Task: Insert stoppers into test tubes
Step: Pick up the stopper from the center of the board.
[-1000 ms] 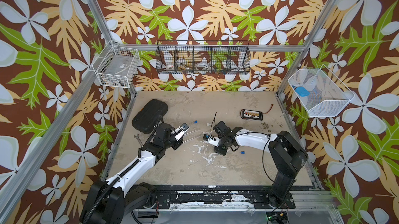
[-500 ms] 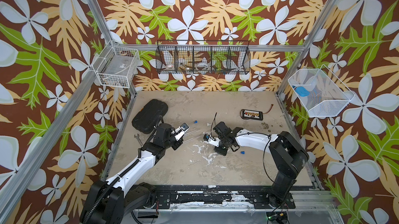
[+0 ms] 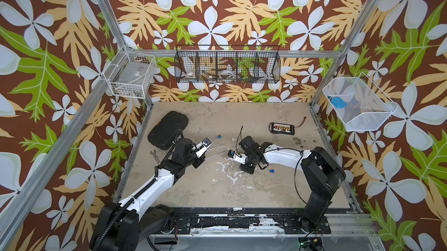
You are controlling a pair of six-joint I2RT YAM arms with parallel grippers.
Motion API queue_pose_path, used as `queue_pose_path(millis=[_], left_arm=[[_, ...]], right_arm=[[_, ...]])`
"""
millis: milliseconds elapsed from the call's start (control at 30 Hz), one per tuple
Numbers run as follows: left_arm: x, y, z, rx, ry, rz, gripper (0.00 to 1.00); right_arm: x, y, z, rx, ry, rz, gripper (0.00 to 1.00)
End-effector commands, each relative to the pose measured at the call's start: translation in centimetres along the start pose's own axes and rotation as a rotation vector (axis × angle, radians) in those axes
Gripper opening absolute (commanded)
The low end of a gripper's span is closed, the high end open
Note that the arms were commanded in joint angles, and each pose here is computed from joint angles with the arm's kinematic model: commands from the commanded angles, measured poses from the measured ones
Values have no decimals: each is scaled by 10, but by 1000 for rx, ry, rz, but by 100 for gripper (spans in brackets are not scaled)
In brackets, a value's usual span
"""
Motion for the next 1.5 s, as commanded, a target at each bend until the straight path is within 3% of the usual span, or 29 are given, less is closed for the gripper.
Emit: queue_pose_path(millis=[0, 800, 1100, 1467], left_arm=[[-4, 3, -1, -9, -20, 2, 0], [-3, 1, 0, 0, -16, 7, 0], [-15, 1, -8, 21, -45, 50, 0], [-34, -33, -20, 108, -70, 259, 0]], right_arm=[[5, 2, 2, -14, 24, -8, 28], [3, 4, 1, -24, 5, -18, 15], [-27, 3, -52, -28, -202, 3, 14], [-24, 20, -119, -47, -364, 70, 15]])
Point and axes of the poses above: each gripper's point midway between its finger pads, its own z axis out along the fingers, its own y axis along the line the jaws close on, x = y × z, the point moved 4 cm from there along -z, back along the fingers, and after that the axes turned 10 degrees about z, right-handed, at the moved point
